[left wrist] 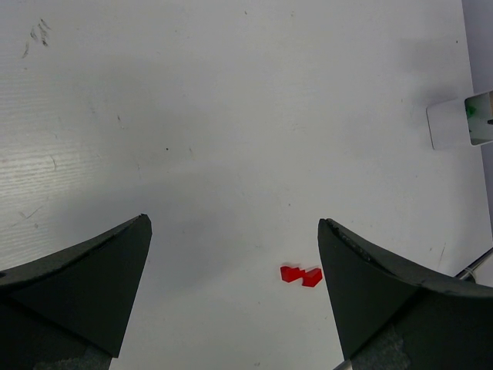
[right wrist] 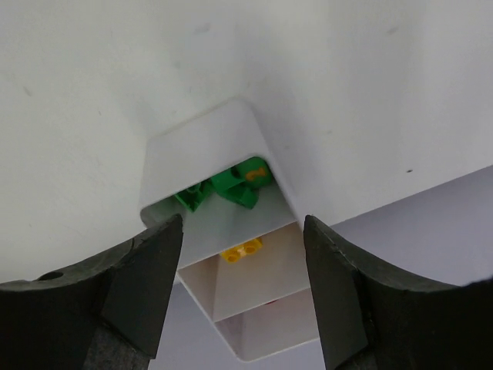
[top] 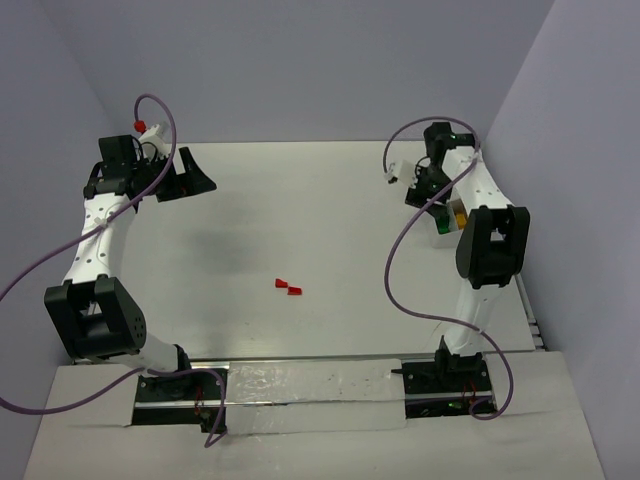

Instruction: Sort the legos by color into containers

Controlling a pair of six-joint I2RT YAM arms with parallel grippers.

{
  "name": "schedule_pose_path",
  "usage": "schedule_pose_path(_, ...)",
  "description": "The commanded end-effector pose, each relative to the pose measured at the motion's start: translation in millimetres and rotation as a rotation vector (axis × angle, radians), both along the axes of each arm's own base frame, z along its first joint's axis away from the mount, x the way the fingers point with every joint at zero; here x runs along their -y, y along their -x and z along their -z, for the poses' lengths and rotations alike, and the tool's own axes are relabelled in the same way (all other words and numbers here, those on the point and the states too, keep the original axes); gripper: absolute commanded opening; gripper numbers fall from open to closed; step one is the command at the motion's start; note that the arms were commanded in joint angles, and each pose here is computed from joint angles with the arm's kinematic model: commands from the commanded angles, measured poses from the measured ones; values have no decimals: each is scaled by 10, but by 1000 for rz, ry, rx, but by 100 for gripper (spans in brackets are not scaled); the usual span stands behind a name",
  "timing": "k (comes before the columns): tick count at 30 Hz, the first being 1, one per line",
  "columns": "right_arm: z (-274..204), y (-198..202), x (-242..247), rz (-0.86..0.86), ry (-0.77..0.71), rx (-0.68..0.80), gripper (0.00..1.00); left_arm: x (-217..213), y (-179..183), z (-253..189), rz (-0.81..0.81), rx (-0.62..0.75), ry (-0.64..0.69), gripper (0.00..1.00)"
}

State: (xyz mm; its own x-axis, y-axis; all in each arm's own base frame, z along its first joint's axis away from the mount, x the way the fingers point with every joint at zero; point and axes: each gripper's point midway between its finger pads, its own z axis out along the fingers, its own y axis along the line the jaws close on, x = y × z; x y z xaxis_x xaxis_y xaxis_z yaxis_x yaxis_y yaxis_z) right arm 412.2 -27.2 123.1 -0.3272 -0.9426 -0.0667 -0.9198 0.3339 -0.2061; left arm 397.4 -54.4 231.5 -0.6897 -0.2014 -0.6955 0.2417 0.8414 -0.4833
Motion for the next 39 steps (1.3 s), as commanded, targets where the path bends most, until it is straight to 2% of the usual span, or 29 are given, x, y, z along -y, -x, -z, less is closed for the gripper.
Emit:
schedule_pose_path(1, -880, -14, -742, 18, -277, 186, 72, -6, -65, -254, -14, 77, -10, 99)
schedule_pose_path(5, -1182, 190, -1651, 58, -550, 210, 82, -24, -67, -335, -38, 102, -9, 99)
schedule_pose_path(8, -1156, 389, -2205, 91, -681, 195, 91, -44, -72, -372, -49, 105, 8, 99)
schedule_pose_path(9, -1002, 600, -2501, 99, -707, 130, 95, -71, -77, -383, -51, 102, 18, 99)
schedule_pose_path(10, -960, 683, -2669, 79, -722, 117, 99, -77, -83, -388, -49, 97, 29, 99)
schedule_pose_path(13, -657, 1007, -3262, 15, -736, 35, 100, -110, -69, -436, -37, 85, 55, 99)
schedule_pose_path(20, -37, 1367, -4070, -72, -675, 0, 100, -179, -52, -408, -51, 91, 57, 99)
schedule_pose_path(27, 510, 1405, -4427, -90, -540, 37, 98, -196, -53, -383, -49, 82, 48, 99)
schedule_pose_path(33, 943, 1412, -4328, -58, -399, 65, 94, -192, -67, -380, -41, 81, 48, 99)
schedule_pose_path(39, 1056, 1437, -4226, -37, -374, 73, 85, -190, -87, -341, -42, 72, 52, 99)
